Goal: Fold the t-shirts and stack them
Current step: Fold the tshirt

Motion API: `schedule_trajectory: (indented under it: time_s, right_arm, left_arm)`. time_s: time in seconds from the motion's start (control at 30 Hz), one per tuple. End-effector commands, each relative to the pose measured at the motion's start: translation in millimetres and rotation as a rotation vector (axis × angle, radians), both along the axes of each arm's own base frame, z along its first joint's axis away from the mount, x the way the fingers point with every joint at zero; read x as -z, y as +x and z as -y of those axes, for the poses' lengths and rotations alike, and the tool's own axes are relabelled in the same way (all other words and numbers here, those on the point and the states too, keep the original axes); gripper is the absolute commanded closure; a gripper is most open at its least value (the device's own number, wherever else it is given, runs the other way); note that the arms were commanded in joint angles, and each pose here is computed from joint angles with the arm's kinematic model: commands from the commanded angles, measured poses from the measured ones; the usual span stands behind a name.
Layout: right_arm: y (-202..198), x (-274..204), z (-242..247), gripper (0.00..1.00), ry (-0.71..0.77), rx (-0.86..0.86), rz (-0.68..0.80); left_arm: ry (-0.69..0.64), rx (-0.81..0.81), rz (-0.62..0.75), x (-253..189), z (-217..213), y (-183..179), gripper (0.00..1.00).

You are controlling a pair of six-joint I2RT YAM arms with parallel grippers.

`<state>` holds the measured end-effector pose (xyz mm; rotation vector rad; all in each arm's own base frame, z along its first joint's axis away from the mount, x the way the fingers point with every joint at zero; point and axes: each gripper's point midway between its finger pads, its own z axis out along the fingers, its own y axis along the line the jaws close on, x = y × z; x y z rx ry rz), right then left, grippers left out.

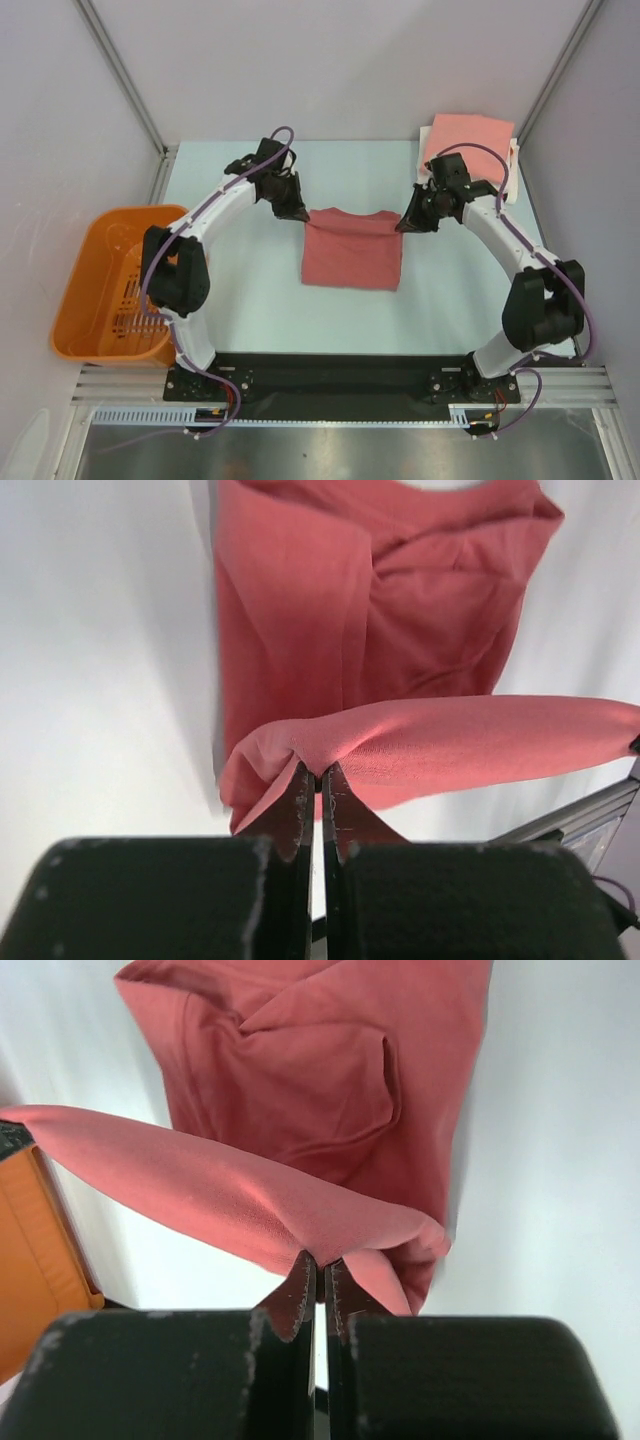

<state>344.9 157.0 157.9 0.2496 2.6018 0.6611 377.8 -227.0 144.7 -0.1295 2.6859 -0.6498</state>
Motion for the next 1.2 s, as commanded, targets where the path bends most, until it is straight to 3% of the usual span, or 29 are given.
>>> schedule_trajectory:
  time_s: [0.0,0.2,0.27,0.3,0.33,0.37,0.4,0.47,0.5,0.53,0.57,0.63,0.67,0.77,0.9,1.17]
  right_arm:
    - [27.7,-4.1,2.1,1.0,0.0,-0.031,0.042]
    - [55.7,12.6,7.9,1.0,-0.006,-0.016,0.013]
    - [70.6,23.5,10.2,1.0,-0.005,-0.001,-0.005]
    - [77.4,26.8,10.3,0.96,-0.002,0.001,-0.007]
    - [94.5,14.3,12.6,0.9,-0.006,0.01,0.029]
    - [96.5,38.2,17.6,0.8,-0.032,0.025,-0.056]
    - [104.1,40.1,20.0,0.53,-0.04,0.036,-0.062]
    - [124.3,35.8,23.6,0.34,-0.031,0.046,-0.061]
    - [128.9,30.7,23.8,0.27,-0.023,0.044,-0.055]
    - [130.3,25.0,25.5,0.25,-0.024,0.047,-0.048]
    - [127.8,11.1,26.9,0.24,-0.026,0.048,-0.021]
    - [121.3,0.4,28.4,0.21,-0.032,0.055,0.01]
    - [110.1,-6.8,28.5,0.18,-0.028,0.056,0.033]
    - [92.6,-11.1,26.1,0.12,-0.01,0.053,0.061]
    - [40.4,14.3,16.2,0.05,0.029,0.032,0.01]
    - [-19.4,57.3,-10.5,0.13,0.144,-0.037,-0.056]
  left_arm:
    - [-0.009,0.021,0.032,-9.8,-2.6,30.5,1.0]
    - [-0.009,0.015,0.008,-0.3,2.0,67.1,1.0]
    - [0.006,0.002,-0.034,23.3,0.5,79.9,0.99]
    - [-0.012,-0.008,-0.021,15.6,2.9,91.2,0.98]
    - [-0.033,-0.015,-0.022,16.8,2.7,100.1,0.89]
    - [-0.041,-0.016,-0.06,41.5,5.0,110.1,0.64]
    - [-0.118,-0.001,-0.015,18.8,16.9,126.1,0.55]
    - [-0.157,-0.02,-0.049,33.3,17.2,141.5,0.44]
    - [-0.18,-0.034,-0.036,16.7,17.9,146.3,0.42]
    - [-0.187,-0.038,-0.031,11.6,16.2,146.7,0.4]
    - [-0.197,-0.033,0.017,-13.3,15.1,144.9,0.38]
    - [-0.168,-0.029,0.035,-14.2,9.1,136.8,0.37]
    - [-0.165,-0.026,0.09,-42.1,4.3,129.4,0.36]
    - [-0.107,-0.039,0.071,-33.6,-10.1,107.1,0.36]
    - [-0.059,-0.03,0.085,-31.9,-24.3,65.0,0.36]
    - [-0.067,0.042,0.07,13.4,-19.4,-13.5,0.37]
